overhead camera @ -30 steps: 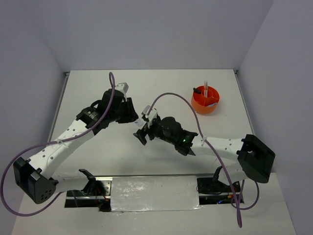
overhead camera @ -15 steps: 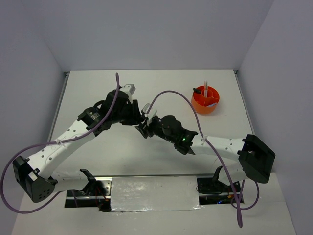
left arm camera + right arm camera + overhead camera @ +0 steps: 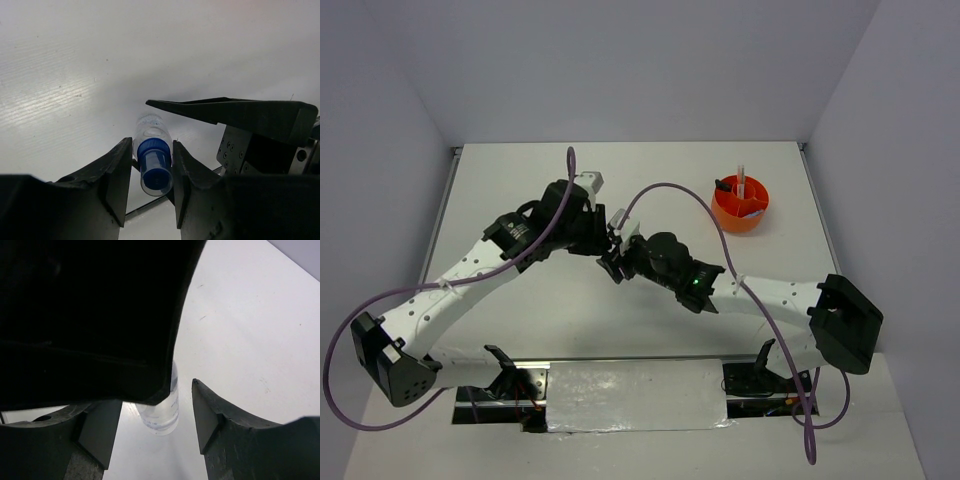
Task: Sort the stationery into containers
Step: Pick up the stationery from the center of the board, then place the stationery in the storage box.
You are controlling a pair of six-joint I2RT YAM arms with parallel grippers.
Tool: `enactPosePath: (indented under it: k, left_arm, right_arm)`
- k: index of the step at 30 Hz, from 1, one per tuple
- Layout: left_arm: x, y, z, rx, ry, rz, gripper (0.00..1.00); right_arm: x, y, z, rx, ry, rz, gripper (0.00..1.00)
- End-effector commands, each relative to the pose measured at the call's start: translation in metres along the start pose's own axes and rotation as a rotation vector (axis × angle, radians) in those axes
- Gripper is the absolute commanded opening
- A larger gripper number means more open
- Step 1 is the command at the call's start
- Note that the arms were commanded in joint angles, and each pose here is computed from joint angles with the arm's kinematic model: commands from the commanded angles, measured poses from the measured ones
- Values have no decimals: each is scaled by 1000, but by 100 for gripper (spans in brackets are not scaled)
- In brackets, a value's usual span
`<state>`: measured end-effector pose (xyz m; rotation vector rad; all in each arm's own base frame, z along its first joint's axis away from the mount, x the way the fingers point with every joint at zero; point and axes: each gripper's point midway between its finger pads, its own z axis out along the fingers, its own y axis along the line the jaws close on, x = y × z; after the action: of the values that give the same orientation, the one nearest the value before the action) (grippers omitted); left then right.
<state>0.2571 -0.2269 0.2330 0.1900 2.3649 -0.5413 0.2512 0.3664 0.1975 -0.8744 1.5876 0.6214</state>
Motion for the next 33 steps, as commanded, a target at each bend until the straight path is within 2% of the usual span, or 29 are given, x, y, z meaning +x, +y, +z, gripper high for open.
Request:
enactPosePath:
  k: [1,4,6,10,11,13,14,16,17,18,19,20,21,26,27,30,33]
  left_arm:
    - [-13,-12,-6,34,-38,38,0]
    - [-8,-13,-3,31,-21,51,0]
    - [-5,-14,-1,31,-11,62,0]
    - [-3,-15,-1,33,-10,66,0]
    - [-4,-16,-1,33,-14,66,0]
    - [-6,-17,-3,36,-21,69,0]
    - [-8,-16,-4,32,-26,72,2]
    - [-12,-17,-7,30,-38,70,12]
    - [-14,-16,-8,26,-49,70,28]
    - [-18,-17,-11,24,-59,69,37]
    - [-22,-17,-14,21,-73,63,51]
    - [-27,-15,-16,4,-91,57,81]
    - [-37,-18,-22,3,-121,52,99]
    - [-82,-11,-54,-85,-268,-7,99]
    - [-98,-7,-68,-123,-334,-42,99]
    - [-114,9,-94,-209,-415,-91,99]
    - [-110,25,-121,-238,-472,-85,99]
  right_arm:
    - [-29,-2,4,-5,-66,20,64]
    - [-31,-5,5,-7,-74,34,62]
    - [-36,-6,4,-11,-89,38,57]
    - [-37,-5,5,-23,-93,35,40]
    - [-37,-4,5,-32,-92,33,29]
    - [-35,1,5,-60,-87,35,18]
    - [-32,3,5,-63,-82,36,0]
    - [-27,3,4,-64,-79,47,0]
    - [-26,3,5,-64,-80,52,0]
    - [-25,3,4,-63,-80,56,0]
    - [-21,3,4,-62,-72,64,0]
    - [-20,3,5,-60,-77,69,0]
    - [-20,3,4,-59,-78,75,0]
    - [-8,-20,6,-4,-69,155,0]
    - [-6,-34,4,28,-69,184,0]
    - [-10,-67,-6,111,-100,246,0]
    - [-14,-138,-32,317,-143,290,0]
